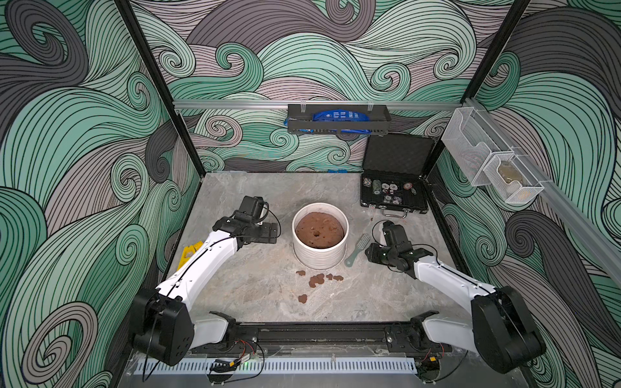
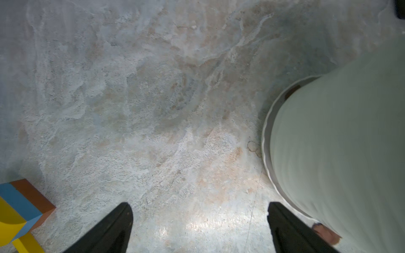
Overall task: Scrub the dried mud off the ceramic pot
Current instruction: Place the brush at the center of the board, then reset both arms
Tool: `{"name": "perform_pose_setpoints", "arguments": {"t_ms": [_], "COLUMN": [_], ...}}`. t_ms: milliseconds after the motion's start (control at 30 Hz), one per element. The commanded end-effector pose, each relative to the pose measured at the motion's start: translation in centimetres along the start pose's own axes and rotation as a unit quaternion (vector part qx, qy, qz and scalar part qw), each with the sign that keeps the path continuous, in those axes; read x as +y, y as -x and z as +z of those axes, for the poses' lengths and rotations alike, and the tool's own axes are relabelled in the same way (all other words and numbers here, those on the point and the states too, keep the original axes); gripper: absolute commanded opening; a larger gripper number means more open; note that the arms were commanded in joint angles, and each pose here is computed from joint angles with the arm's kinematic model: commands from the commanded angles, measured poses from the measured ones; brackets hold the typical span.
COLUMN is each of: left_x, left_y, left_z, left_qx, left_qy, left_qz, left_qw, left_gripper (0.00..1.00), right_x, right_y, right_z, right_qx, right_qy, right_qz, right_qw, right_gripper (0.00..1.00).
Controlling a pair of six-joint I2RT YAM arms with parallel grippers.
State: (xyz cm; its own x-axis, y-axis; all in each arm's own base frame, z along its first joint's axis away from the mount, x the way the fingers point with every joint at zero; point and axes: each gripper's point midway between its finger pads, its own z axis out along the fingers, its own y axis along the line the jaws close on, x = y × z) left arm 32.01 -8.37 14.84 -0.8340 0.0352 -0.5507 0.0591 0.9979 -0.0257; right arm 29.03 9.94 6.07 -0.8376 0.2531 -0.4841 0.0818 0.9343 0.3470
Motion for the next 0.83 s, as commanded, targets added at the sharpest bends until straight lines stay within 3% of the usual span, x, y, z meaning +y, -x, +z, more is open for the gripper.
{"name": "perform_pose_setpoints", "arguments": {"t_ms": [0, 200, 400, 433, 500, 567, 633, 800], "left_x": [3.1, 6.5, 7.0, 7.5, 8.7, 9.5, 10.4, 9.9], "left_y": [2.1, 4.6, 5.2, 5.4, 5.2, 5.8, 6.1, 6.4], "left_z": [0.6, 1.1, 3.2, 3.7, 4.0, 4.1, 4.7, 4.8], "left_qx": [-0.062, -0.161, -0.212, -0.223, -0.208, -0.226, -0.248, -0.237], "left_qy": [0.077, 0.151, 0.140, 0.149, 0.164, 0.162, 0.155, 0.120], "left_qz": [-0.040, -0.060, -0.047, -0.041, -0.045, -0.057, -0.063, -0.064], "left_qw": [0.994, 0.973, 0.966, 0.963, 0.963, 0.959, 0.954, 0.962], "left_gripper": [0.99, 0.99, 0.99, 0.99, 0.99, 0.99, 0.99, 0.99], "right_x": [0.5, -0.7, -3.6, -4.0, -4.4, -4.5, -5.2, -5.3], "right_y": [5.6, 12.6, 15.1, 15.1, 15.2, 15.5, 15.3, 14.5], "right_z": [-2.9, -5.9, -5.8, -6.0, -6.9, -7.9, -7.2, -6.2], "right_qx": [-0.084, -0.220, -0.319, -0.339, -0.402, -0.452, -0.460, -0.466], "right_qy": [0.017, 0.001, -0.060, -0.059, -0.056, -0.049, -0.052, -0.046], "right_qz": [-0.009, -0.051, -0.074, -0.078, -0.099, -0.106, -0.108, -0.126], "right_qw": [0.996, 0.974, 0.943, 0.936, 0.909, 0.884, 0.880, 0.874], "right_gripper": [0.49, 0.88, 0.93, 0.98, 0.99, 0.99, 0.99, 0.99]}}
